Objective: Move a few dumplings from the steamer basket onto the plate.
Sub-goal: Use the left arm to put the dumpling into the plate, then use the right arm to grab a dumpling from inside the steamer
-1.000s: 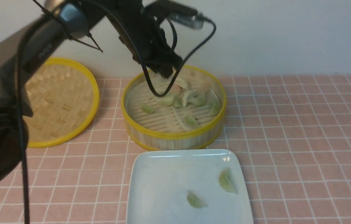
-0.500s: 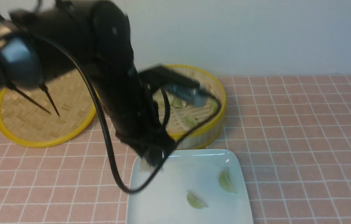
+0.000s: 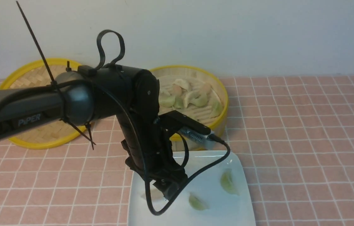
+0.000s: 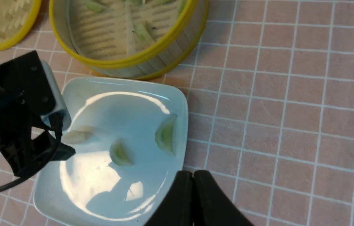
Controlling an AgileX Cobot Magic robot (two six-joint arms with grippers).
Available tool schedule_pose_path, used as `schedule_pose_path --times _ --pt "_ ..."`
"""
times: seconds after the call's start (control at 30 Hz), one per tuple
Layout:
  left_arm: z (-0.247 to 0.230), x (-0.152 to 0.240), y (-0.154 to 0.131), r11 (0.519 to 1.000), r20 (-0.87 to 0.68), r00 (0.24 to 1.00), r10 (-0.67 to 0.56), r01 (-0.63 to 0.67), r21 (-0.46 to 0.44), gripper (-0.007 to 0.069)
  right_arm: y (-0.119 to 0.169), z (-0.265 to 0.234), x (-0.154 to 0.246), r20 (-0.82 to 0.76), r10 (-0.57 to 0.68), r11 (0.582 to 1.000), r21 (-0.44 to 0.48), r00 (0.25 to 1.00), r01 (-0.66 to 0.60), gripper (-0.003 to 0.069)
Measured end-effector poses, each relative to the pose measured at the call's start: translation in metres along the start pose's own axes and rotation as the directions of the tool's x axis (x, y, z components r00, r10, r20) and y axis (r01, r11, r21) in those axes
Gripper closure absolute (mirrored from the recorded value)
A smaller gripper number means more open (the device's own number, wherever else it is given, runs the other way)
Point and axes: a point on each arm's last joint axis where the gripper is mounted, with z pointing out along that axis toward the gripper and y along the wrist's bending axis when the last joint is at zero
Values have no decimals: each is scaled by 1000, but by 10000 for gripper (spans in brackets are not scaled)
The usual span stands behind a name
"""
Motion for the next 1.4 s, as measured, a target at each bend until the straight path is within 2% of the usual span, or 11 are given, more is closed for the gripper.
schedule_pose_path --times 0.1,0.27,0.33,0.4,0.57,0.7,0.87,0.9,1.07,1.23,1.4 --pt "-19 0 3 999 -26 1000 -18 17 -33 195 10 16 -18 -31 -53 998 -26 998 52 669" --pt "-76 20 27 984 95 987 -128 138 -115 520 36 66 -49 -125 -140 990 -23 982 138 669" --pt "-102 35 37 972 167 970 -178 200 -126 595 47 90 -62 -156 -174 985 -12 972 175 668" --pt "-132 64 42 954 249 941 -228 267 -135 623 61 115 -73 -173 -214 976 -2 961 217 666" --pt "-159 128 34 929 361 890 -277 344 -136 631 90 180 -90 -218 -296 952 14 930 306 638" --pt "-163 172 15 920 464 840 -281 374 -120 631 106 236 -91 -258 -346 932 21 902 363 575" --pt "-163 213 -6 919 545 793 -272 383 -98 631 118 293 -86 -293 -379 917 11 878 400 456" --pt "-163 227 -12 919 573 776 -263 383 -97 631 119 316 -81 -309 -389 910 15 868 413 403" --pt "-166 264 -31 922 655 723 -221 374 -101 631 112 361 -73 -341 -409 890 57 846 453 267" --pt "-170 290 -44 925 697 691 -191 365 -108 631 106 378 -69 -355 -397 888 87 847 452 238" --pt "-172 304 -51 926 723 669 -174 361 -111 631 104 390 -61 -375 -367 900 87 851 427 328"
